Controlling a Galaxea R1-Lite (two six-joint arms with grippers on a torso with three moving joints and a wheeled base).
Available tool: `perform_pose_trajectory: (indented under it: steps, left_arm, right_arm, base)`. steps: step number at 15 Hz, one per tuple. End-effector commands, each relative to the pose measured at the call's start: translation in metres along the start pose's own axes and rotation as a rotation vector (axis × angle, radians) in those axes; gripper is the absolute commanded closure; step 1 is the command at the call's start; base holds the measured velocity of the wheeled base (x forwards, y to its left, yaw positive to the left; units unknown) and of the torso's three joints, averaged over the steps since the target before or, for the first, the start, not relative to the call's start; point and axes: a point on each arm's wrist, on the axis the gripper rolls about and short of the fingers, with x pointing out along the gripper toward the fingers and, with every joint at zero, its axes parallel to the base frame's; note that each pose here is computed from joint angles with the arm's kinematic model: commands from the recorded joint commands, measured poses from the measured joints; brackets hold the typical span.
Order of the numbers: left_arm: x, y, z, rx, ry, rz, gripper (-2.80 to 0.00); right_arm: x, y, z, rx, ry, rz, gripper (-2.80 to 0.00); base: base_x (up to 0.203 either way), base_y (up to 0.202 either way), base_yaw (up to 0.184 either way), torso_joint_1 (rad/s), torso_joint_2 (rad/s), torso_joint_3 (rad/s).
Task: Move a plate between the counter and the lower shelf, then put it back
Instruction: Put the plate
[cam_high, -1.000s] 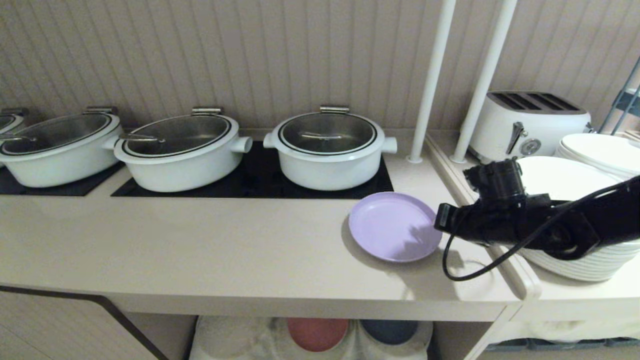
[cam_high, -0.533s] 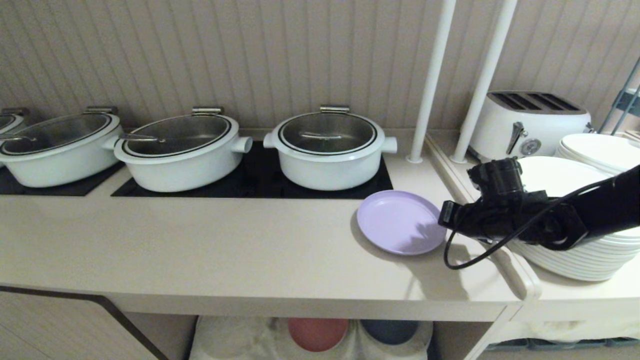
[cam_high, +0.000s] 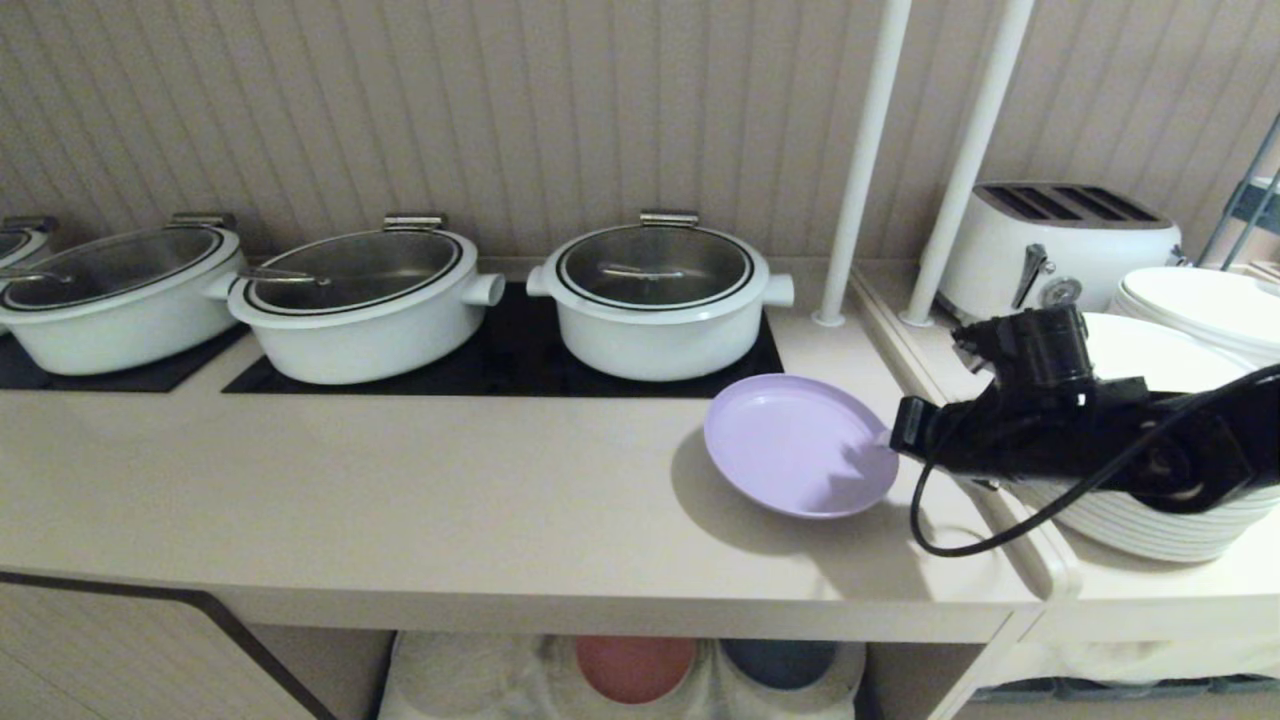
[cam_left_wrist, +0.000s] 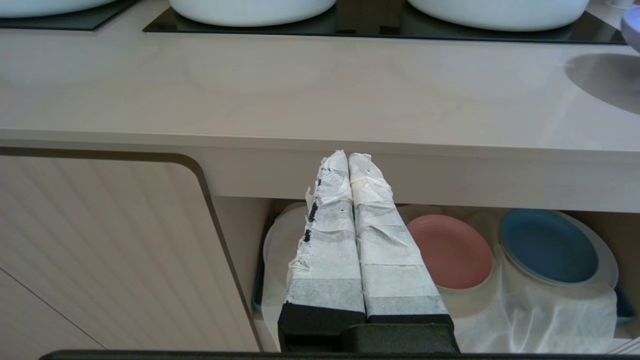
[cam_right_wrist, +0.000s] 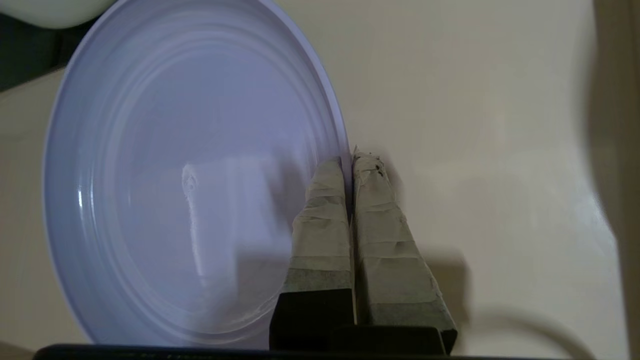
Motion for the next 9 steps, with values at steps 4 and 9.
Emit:
perform_pose_trajectory:
  steps: [4, 9]
  left_arm:
    - [0.0, 0.0, 0.0, 0.0, 0.0, 0.001, 0.0]
    - [0.0, 0.0, 0.0, 0.0, 0.0, 0.001, 0.0]
  right_arm:
    - [-0.012, -0.008, -0.016, -0.005, 0.03, -0.017, 0.0]
    - [-0.01, -0.014, -0.028, -0.007, 0.07, -0.037, 0.0]
  base:
    - [0.0, 0.0, 0.0, 0.0, 0.0, 0.0]
    - [0.0, 0.0, 0.0, 0.0, 0.0, 0.0]
